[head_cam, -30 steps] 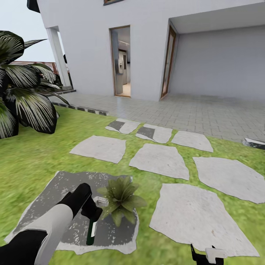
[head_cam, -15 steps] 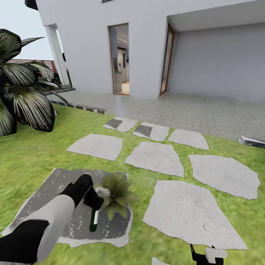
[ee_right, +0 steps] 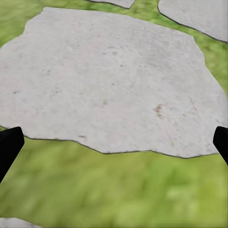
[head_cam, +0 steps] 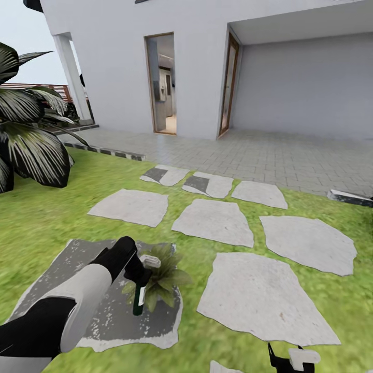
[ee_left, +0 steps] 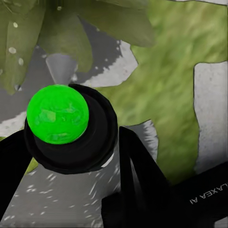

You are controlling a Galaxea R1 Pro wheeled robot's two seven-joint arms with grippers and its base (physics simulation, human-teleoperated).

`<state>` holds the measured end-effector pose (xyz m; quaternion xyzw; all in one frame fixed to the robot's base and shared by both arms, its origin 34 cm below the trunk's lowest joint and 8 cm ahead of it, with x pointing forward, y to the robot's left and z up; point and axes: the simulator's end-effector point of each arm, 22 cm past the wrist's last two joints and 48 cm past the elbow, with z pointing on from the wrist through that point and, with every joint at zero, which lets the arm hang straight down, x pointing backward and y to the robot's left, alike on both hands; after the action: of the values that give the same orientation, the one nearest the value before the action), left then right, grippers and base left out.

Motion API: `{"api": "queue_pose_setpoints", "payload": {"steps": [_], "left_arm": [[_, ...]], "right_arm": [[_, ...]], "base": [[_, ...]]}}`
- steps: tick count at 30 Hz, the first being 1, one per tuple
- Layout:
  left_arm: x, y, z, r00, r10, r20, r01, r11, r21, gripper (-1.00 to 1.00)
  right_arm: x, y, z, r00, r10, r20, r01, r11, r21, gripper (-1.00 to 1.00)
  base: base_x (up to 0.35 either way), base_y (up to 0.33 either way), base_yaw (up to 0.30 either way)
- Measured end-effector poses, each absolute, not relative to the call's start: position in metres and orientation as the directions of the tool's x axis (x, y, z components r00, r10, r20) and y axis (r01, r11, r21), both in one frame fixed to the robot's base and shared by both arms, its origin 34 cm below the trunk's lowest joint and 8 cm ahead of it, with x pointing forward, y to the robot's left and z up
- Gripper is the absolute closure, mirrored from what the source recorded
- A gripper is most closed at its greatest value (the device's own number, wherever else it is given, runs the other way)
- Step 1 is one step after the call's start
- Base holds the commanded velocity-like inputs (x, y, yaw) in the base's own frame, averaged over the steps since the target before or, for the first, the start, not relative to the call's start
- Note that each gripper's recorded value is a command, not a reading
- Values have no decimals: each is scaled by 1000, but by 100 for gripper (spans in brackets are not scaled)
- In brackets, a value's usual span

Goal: Pick up the pesticide atomizer in the garden and spray insectifuge to fully cover both potted plants in the garden.

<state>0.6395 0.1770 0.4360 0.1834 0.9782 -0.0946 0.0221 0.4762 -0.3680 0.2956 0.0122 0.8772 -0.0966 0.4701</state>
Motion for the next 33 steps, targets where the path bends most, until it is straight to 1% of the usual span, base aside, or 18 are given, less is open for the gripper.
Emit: {"api": "queue_pose_setpoints", "payload": {"steps": [7, 11, 21, 27, 33], "left_arm": [[630, 179, 427, -933, 355, -58, 360, 915, -183, 100], [626, 178, 424, -932, 358, -53, 361, 914, -187, 100], [651, 165, 449, -927, 360, -103, 373, 909, -186, 100], [646, 164, 444, -927, 364, -94, 376, 907, -189, 100], [639, 176, 436, -929, 361, -77, 369, 912, -179, 100]], "right_arm": [[476, -368, 296, -558, -70, -827, 112, 981, -158, -100], [476, -368, 295, -559, -70, -826, 112, 981, -158, -100], [476, -368, 296, -558, -69, -827, 113, 981, -159, -100], [476, -368, 296, -558, -69, -827, 112, 981, -158, -100], [476, -368, 296, -558, -70, -827, 112, 981, -158, -100]], "base": [[-9, 0, -3], [-229, 0, 0], [-26, 0, 0], [0, 0, -3], [0, 0, -178]]}}
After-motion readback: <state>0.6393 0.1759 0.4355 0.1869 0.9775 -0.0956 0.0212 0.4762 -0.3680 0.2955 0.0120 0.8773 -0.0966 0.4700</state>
